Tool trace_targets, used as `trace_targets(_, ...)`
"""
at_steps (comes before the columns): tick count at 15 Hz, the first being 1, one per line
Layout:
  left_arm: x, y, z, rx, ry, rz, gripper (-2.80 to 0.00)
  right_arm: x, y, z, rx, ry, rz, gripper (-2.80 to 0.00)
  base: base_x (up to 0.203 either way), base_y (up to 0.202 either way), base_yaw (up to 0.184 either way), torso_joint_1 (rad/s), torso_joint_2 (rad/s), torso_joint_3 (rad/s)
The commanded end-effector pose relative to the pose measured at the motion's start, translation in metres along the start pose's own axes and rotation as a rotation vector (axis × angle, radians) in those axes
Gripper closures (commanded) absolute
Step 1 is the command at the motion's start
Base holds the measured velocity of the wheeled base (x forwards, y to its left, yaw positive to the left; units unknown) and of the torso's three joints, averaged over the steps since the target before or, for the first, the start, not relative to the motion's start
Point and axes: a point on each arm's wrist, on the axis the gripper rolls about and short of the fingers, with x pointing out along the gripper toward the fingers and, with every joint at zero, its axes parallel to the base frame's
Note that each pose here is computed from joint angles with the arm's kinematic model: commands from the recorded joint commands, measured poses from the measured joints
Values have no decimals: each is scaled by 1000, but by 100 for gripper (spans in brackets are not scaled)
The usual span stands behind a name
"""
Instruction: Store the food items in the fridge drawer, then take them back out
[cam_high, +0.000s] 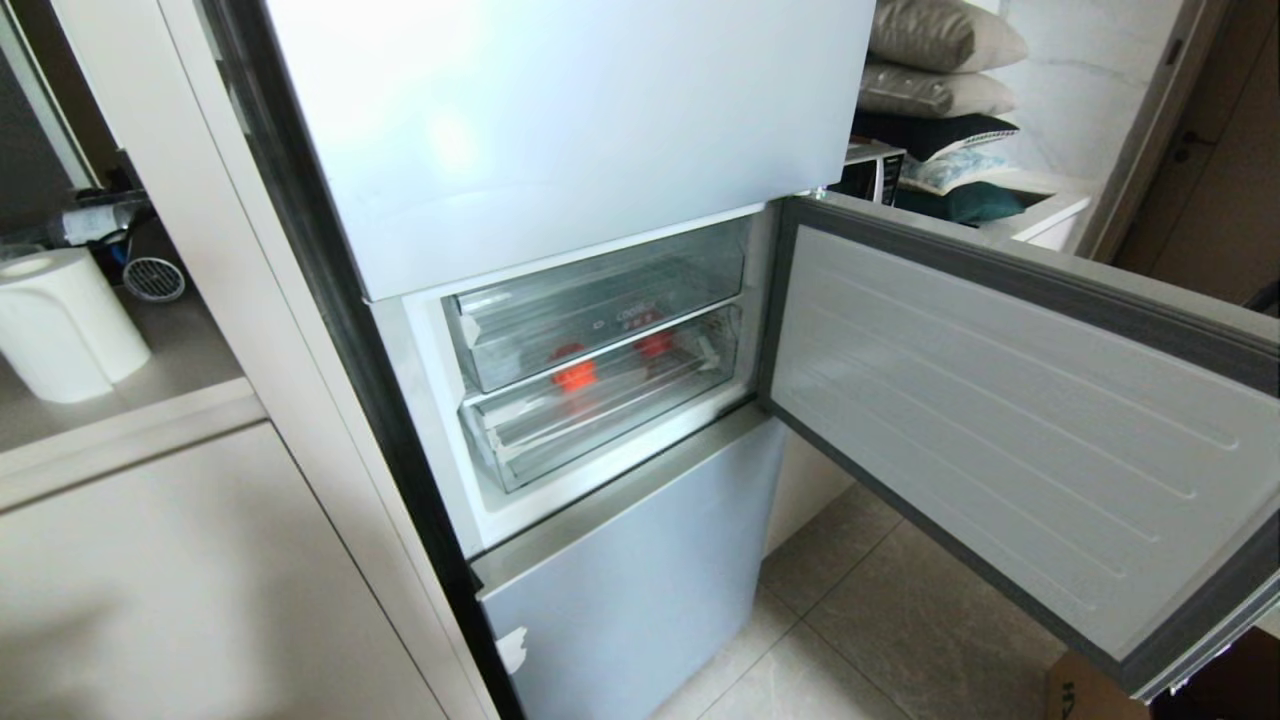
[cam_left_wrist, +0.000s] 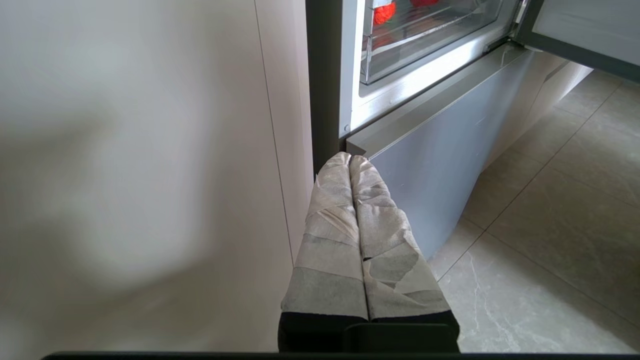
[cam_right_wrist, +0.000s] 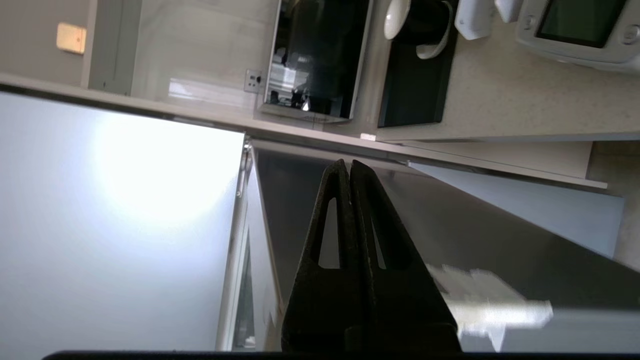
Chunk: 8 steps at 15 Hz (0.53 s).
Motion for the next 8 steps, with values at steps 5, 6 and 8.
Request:
trace_targets(5,0,0,0,0,0,1,0,57,-8,11,-63,-50,-49,0,0,0,0,0,0,0)
trace_targets(6,0,0,0,0,0,1,0,81,-22,9,-115,-141,-141,0,0,0,0,0,0,0)
trace_targets(8,0,0,0,0,0,1,0,132,-48,-16,-309,-207,-321,0,0,0,0,0,0,0)
